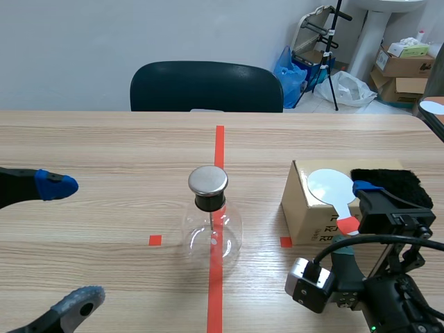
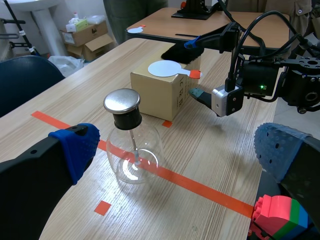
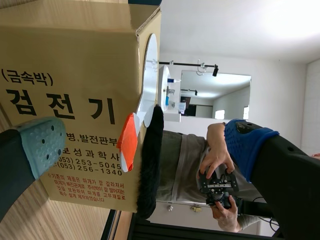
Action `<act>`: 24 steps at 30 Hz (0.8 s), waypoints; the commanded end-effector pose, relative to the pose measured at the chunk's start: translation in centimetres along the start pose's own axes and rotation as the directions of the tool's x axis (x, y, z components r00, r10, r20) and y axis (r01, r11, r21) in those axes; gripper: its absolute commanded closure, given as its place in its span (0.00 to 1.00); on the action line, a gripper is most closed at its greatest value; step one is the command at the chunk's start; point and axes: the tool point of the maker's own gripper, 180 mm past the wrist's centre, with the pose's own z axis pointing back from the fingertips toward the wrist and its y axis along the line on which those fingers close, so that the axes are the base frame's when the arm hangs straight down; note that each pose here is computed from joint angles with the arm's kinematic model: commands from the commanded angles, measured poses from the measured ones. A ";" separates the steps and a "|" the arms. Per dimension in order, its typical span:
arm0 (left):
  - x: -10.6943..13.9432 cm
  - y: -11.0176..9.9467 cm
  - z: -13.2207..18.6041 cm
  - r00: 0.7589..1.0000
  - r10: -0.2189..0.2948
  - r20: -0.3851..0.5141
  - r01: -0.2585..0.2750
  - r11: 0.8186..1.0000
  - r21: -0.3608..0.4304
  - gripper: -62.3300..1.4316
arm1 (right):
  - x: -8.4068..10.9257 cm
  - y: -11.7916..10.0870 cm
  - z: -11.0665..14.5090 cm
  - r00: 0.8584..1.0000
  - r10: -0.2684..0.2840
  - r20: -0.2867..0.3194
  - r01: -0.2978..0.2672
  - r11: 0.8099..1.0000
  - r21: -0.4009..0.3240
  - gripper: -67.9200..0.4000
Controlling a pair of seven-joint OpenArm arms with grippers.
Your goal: Do the electroscope experiment
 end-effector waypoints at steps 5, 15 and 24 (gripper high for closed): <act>0.5 -0.1 -0.1 1.000 0.013 0.026 -0.013 1.000 0.005 0.00 | -0.2 -1.3 -0.2 1.000 -0.007 -0.002 0.007 0.998 -0.068 0.00; 0.4 -0.1 -0.1 1.000 0.010 0.020 -0.011 1.000 0.004 0.00 | -0.5 -1.4 -0.2 1.000 -0.001 -0.008 0.000 0.998 -0.071 0.00; 0.4 -0.1 -0.1 1.000 0.011 0.020 -0.011 1.000 0.004 0.00 | -0.4 -1.4 -0.2 1.000 -0.001 -0.008 0.001 0.998 -0.071 0.00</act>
